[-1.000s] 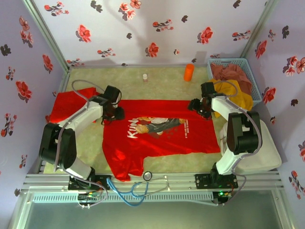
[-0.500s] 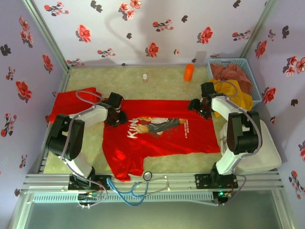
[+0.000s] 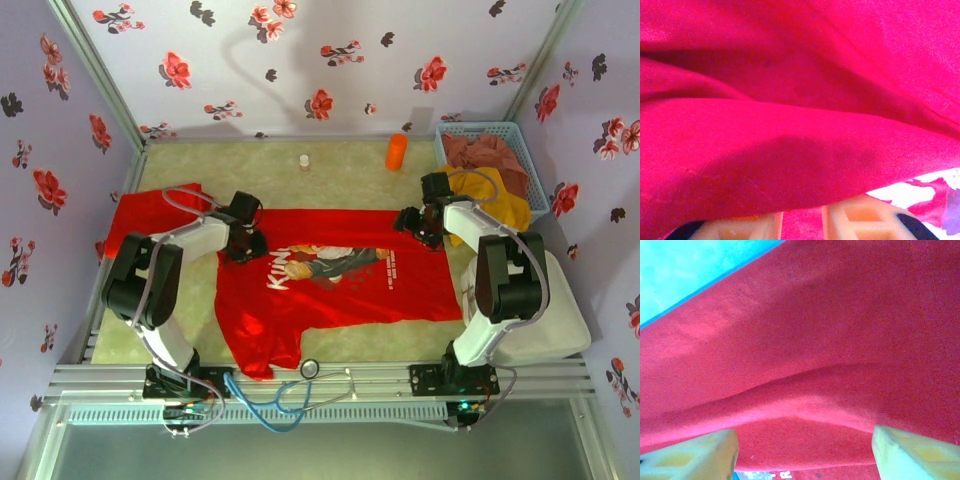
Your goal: Fold and stack the t-shirts
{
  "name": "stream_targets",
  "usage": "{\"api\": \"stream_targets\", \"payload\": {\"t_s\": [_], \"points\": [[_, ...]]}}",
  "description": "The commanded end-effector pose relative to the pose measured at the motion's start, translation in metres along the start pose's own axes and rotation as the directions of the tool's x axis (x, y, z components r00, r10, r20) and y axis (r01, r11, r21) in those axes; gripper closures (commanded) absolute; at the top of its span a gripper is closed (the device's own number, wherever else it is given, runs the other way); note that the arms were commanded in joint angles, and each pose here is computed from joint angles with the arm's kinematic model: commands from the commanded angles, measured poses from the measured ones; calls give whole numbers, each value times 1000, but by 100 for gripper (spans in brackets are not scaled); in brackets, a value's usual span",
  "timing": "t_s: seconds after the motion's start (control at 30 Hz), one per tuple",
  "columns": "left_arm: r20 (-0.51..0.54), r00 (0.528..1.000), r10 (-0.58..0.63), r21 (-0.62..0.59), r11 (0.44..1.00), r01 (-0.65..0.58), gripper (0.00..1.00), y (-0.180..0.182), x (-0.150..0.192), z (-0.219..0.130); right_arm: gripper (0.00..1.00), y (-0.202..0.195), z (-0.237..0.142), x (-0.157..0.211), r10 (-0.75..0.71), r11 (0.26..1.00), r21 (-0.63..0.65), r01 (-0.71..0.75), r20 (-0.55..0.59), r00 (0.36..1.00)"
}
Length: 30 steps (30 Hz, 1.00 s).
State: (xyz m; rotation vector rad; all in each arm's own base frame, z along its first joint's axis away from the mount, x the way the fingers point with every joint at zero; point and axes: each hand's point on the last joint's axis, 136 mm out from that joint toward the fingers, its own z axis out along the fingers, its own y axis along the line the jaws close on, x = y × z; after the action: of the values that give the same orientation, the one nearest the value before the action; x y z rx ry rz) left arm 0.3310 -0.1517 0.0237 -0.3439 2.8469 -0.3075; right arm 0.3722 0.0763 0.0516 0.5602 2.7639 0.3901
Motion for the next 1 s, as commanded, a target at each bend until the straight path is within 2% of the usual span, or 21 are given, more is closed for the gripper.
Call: {"api": "stream_targets", "payload": {"t_s": [0.0,0.1,0.27,0.5,0.63,0.97], "points": [[11,1000,-1,-24,1000,2,77,1,-8,0,29,-3,6,2,0,1000,2,0,-14,1000],[8,1000,-1,-29,1000,2,82,3,-8,1,29,-4,5,3,0,1000,4,0,-14,1000],[1,1000,1,-23,1000,-1,100,0,-5,-4,29,-3,5,2,0,1000,5,0,-13,1000],[0,1000,-11,11,1000,11,100,-23,11,-28,29,-5,7,2,5,1000,14,-5,-14,1000],[-7,999,-41,26,999,41,100,-33,24,-36,29,-3,8,2,6,1000,5,-6,-14,1000],[-25,999,-22,19,1000,22,100,-65,52,-48,30,-4,6,2,3,1000,4,-3,-10,1000]]}}
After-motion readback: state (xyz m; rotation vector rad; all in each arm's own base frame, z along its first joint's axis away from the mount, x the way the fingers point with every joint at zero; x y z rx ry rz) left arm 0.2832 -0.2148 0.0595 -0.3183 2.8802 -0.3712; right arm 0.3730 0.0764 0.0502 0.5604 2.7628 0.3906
